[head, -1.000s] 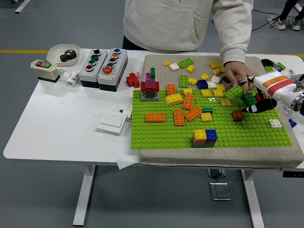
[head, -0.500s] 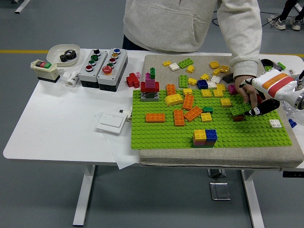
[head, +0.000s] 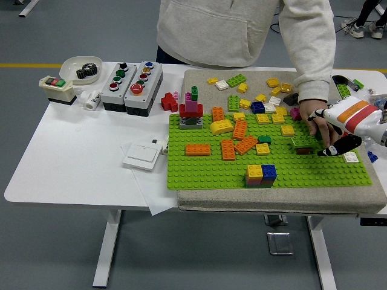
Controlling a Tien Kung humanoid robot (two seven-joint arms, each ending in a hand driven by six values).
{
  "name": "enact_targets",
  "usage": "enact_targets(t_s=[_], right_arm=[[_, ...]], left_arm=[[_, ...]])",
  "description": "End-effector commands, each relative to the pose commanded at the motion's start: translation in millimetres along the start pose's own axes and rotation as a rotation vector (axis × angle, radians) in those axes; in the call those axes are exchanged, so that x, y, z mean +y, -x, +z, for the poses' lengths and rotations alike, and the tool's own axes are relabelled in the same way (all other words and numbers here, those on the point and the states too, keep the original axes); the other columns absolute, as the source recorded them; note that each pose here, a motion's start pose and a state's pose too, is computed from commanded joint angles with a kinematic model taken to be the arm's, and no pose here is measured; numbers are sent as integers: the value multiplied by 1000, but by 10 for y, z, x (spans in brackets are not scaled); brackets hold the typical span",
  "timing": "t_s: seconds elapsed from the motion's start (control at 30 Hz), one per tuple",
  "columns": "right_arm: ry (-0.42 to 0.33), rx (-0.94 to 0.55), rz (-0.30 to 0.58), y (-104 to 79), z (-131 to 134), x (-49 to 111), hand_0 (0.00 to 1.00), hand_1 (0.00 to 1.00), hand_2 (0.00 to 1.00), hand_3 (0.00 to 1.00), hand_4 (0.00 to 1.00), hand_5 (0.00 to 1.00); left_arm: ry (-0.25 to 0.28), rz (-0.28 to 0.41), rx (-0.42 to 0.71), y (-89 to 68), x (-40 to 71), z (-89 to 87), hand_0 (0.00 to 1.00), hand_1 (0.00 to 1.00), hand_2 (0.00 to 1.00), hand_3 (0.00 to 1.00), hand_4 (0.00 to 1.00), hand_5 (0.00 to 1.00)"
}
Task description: Pick up the brick,pile it on top of brick,press brick,pick up the brick,pile it on top of brick,press brick
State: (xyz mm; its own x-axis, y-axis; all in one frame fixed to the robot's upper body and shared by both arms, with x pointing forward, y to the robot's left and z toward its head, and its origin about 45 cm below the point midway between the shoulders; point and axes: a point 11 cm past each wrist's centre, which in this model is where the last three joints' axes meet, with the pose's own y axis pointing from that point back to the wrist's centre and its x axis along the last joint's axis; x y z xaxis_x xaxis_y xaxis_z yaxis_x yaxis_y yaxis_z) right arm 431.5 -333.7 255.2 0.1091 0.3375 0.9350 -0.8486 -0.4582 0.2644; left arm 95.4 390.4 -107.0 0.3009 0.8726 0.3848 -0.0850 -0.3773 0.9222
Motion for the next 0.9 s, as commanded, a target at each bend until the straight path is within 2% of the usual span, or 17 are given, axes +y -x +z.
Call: enact_targets(t_s=[0.1,0.13,0.3,0.33,0.5,0.53,0.9], right_arm=[[-6,-14,2,6,-22,-16,202,146,233,757,998,534],[-6,-27,3,10,-28,-27,203,146,232,710,983,526],[5,-94,6,26,-41,-92,203,146,232,710,983,526],[6,-101,7,27,-41,-99,202,144,231,664,967,527],[41,-170,-4,68,-13,-203,202,144,231,664,967,527],[46,-180,-7,77,-9,-219,199,140,228,621,957,523],[87,-280,-65,232,-11,-336,196,140,226,612,948,518]], left_arm=[[-1,-1,-3,2,0,-2,693,729,741,596,690,662],[-1,-1,-4,2,0,-3,692,730,740,597,689,661],[-2,-1,-7,5,0,-7,692,730,740,597,689,661],[-2,-2,-7,5,0,-7,692,729,740,596,689,661],[-1,-2,-9,5,2,-1,692,729,740,596,689,661],[-1,-2,-9,4,2,1,692,730,739,596,690,662],[2,-3,-7,-3,5,19,693,728,739,596,689,661]])
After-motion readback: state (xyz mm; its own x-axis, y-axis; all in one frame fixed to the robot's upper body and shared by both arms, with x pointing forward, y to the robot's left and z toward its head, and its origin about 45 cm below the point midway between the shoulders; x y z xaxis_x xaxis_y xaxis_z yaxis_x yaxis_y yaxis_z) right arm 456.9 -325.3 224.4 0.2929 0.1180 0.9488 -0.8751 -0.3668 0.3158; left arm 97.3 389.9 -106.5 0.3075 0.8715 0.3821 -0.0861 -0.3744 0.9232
